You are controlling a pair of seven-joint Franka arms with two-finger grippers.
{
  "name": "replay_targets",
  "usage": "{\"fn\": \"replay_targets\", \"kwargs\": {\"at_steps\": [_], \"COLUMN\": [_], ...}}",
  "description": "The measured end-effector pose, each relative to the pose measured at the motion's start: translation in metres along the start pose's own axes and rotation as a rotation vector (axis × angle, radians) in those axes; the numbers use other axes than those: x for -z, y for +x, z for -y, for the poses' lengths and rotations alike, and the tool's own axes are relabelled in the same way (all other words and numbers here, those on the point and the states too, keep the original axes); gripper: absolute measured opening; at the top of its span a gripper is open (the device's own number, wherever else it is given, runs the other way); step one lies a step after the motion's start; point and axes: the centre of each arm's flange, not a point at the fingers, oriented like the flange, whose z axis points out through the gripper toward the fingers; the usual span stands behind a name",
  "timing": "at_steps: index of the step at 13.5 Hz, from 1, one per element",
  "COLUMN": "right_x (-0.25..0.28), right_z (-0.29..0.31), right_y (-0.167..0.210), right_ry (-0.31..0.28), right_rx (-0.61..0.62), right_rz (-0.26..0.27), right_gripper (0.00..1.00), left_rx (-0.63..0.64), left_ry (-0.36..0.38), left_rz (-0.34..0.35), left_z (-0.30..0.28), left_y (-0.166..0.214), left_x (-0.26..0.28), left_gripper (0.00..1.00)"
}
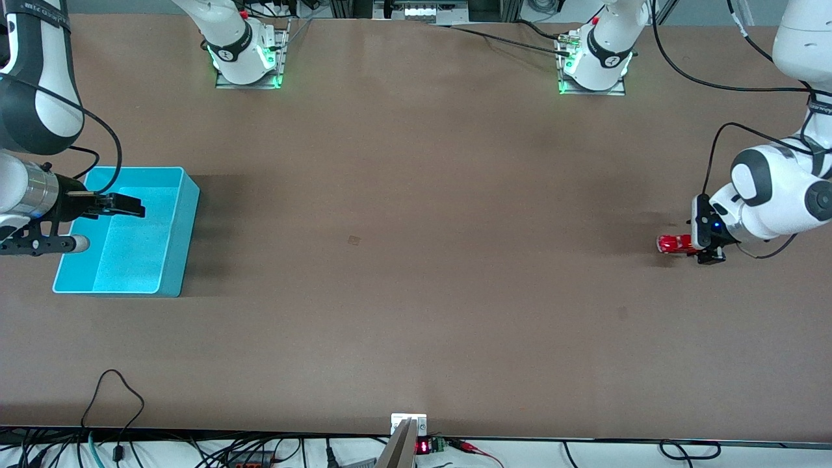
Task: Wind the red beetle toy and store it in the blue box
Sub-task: 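Release the car and raise the left gripper away from it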
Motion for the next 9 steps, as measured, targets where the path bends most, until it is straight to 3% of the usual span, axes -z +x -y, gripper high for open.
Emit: {"fn": "replay_targets", "kwargs": {"at_steps": [2,5,9], "right_x": [0.000,0.000,0.000], "right_z": [0.000,0.001,0.013], "right_y": [0.000,0.000,0.001], "right_ry": [0.000,0.000,-0.002], "right_rx": [0.000,0.002,0.020], "right_rz": [0.000,-0.002,-0.003], "right_gripper": [1.00,1.00,1.00], "left_rx": [-0.078,-0.122,0.020], "left_ry": [-0.031,0.004,0.023], "left_rz": [0.000,0.036,0.042], "left_z": [0.027,0.039,0.040], "left_y": [0.047,0.102,0.133], "left_x": [0.058,0.126,0.144], "left_gripper": [1.00,1.00,1.00]}}
